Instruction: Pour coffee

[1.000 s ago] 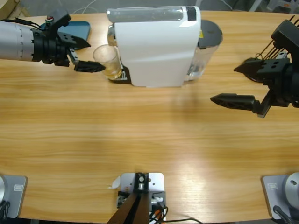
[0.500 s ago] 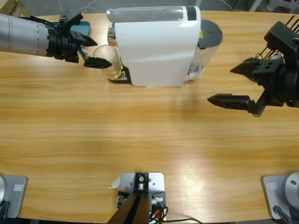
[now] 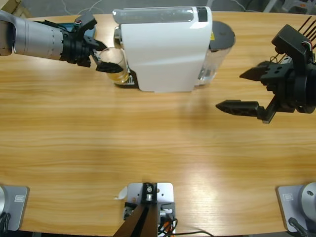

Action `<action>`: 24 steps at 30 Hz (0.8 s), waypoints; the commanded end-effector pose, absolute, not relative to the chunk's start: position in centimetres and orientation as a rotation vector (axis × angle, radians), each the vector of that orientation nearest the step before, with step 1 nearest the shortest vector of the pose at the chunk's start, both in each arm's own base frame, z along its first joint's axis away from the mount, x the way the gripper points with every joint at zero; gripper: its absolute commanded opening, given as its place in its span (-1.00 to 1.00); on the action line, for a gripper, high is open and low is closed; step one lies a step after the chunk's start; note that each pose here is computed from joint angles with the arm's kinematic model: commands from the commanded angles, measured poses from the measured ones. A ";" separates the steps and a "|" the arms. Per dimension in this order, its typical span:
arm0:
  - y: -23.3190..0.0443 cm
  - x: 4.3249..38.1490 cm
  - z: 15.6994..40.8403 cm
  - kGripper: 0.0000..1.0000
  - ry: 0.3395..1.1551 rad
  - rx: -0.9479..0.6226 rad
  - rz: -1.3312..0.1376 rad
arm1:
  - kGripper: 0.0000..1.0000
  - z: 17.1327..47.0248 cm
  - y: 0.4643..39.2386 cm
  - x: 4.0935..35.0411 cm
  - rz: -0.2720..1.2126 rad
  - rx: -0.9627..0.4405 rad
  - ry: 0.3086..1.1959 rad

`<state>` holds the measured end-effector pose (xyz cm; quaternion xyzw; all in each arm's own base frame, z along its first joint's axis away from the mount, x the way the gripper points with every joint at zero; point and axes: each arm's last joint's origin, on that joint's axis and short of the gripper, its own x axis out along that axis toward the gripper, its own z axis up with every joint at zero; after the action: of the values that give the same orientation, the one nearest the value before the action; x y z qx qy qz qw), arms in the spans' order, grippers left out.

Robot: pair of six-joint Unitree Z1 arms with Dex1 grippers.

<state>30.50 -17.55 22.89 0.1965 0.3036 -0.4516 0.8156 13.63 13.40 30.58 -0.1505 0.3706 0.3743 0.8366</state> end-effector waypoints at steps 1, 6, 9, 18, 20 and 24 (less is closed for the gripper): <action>-18.5 30.6 20.8 0.13 0.682 0.451 -1.012 | 1.00 29.3 13.4 14.0 0.796 -0.326 0.830; -18.8 30.2 20.0 -0.12 0.712 0.444 -1.024 | 1.00 29.4 13.4 14.0 0.793 -0.324 0.828; -18.6 29.9 19.6 -0.13 0.734 0.437 -1.022 | 1.00 29.4 13.4 14.0 0.793 -0.323 0.828; -17.4 29.6 22.4 -0.30 0.673 0.405 -0.967 | 1.00 29.6 13.1 13.9 0.784 -0.314 0.816; -16.4 29.5 23.4 -0.30 0.660 0.389 -0.939 | 1.00 29.7 13.0 13.9 0.784 -0.313 0.814; -14.6 28.9 24.3 -0.30 0.657 0.361 -0.887 | 1.00 29.7 13.0 13.9 0.783 -0.312 0.810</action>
<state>30.21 -17.44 23.08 0.1907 0.3042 -0.4497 0.8179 13.90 13.18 30.58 -0.1454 0.3719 0.3692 0.8392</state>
